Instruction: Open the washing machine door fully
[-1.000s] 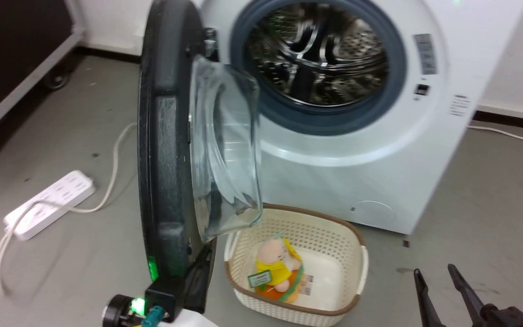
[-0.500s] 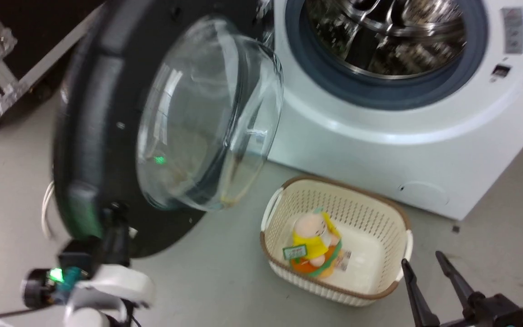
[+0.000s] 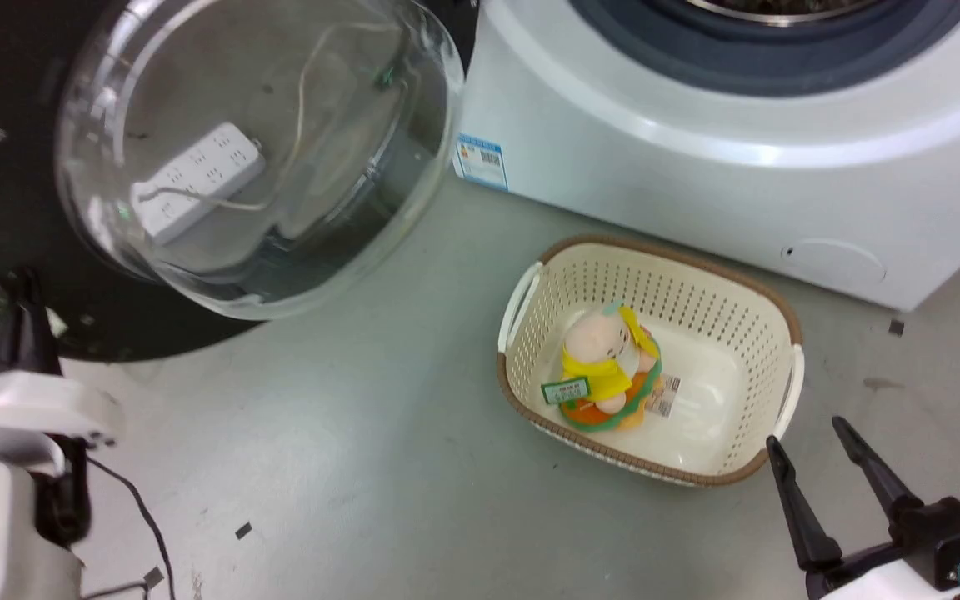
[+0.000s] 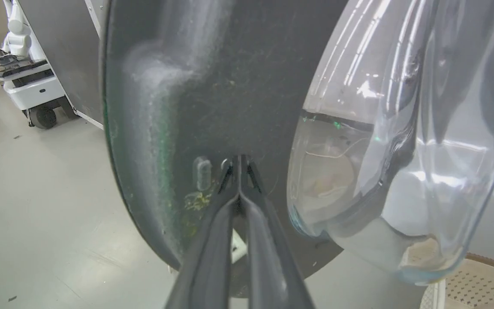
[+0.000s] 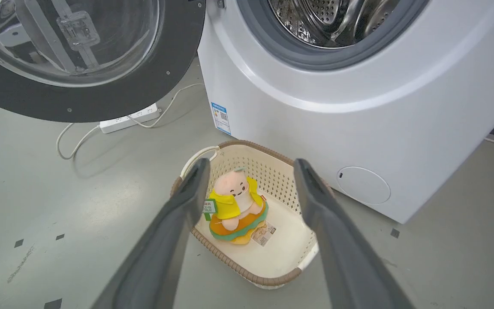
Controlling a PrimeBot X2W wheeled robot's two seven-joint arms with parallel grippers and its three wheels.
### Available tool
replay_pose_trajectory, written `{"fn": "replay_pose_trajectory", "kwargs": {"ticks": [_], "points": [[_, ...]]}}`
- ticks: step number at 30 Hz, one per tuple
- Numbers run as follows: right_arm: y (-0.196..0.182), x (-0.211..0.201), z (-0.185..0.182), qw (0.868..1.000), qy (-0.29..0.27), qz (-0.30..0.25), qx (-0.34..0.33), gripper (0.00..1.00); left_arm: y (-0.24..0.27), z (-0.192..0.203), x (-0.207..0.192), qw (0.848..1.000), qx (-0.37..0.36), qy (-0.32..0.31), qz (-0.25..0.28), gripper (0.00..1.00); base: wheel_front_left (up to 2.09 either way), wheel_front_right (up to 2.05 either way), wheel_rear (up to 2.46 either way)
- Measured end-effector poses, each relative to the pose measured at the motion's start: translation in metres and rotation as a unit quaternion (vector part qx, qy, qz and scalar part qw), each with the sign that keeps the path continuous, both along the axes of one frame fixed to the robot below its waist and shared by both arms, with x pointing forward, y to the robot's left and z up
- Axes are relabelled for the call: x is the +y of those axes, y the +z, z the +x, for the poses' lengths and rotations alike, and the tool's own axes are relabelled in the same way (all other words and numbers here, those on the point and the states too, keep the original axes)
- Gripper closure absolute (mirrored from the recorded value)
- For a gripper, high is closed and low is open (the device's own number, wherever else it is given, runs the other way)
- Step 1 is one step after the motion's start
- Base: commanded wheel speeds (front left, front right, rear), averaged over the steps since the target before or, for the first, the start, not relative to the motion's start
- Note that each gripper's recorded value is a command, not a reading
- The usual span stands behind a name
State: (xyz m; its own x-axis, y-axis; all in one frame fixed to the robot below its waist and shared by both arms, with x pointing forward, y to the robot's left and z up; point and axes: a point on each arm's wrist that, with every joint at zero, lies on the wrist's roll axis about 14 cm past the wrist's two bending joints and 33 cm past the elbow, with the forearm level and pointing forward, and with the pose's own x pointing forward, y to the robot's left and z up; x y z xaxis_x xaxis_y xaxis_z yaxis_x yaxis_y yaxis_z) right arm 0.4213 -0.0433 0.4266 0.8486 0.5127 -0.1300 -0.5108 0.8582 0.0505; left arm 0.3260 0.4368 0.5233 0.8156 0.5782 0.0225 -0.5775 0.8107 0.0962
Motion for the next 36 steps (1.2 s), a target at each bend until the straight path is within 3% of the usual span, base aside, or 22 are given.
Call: {"fn": "replay_pose_trajectory", "kwargs": {"ticks": [11, 16, 23, 28, 36], "points": [[-0.01, -0.007, 0.006, 1.0, -0.007, -0.005, 0.012, 0.0, -0.014, 0.018, 0.02, 0.999, 0.04, 0.008, 0.005, 1.0, 0.0, 0.0, 0.0], [0.001, -0.012, 0.002, 1.0, -0.02, -0.001, -0.004, 0.0, 0.003, 0.024, 0.007, 0.999, 0.023, -0.019, 0.029, 1.0, 0.0, 0.0, 0.0], [0.029, -0.032, -0.008, 0.997, -0.066, 0.005, -0.042, 0.0, -0.012, 0.021, -0.06, 0.994, 0.013, -0.108, 0.019, 1.0, 0.0, 0.0, 0.0], [0.06, -0.068, -0.018, 0.989, -0.124, 0.002, -0.085, 0.0, -0.011, 0.023, -0.136, 0.98, -0.021, -0.197, -0.001, 1.0, 0.0, 0.0, 0.0], [0.105, -0.111, -0.047, 0.97, -0.188, 0.001, -0.151, 0.0, 0.002, 0.016, -0.218, 0.957, -0.067, -0.28, -0.023, 1.0, 0.0, 0.0, 0.0]]}}
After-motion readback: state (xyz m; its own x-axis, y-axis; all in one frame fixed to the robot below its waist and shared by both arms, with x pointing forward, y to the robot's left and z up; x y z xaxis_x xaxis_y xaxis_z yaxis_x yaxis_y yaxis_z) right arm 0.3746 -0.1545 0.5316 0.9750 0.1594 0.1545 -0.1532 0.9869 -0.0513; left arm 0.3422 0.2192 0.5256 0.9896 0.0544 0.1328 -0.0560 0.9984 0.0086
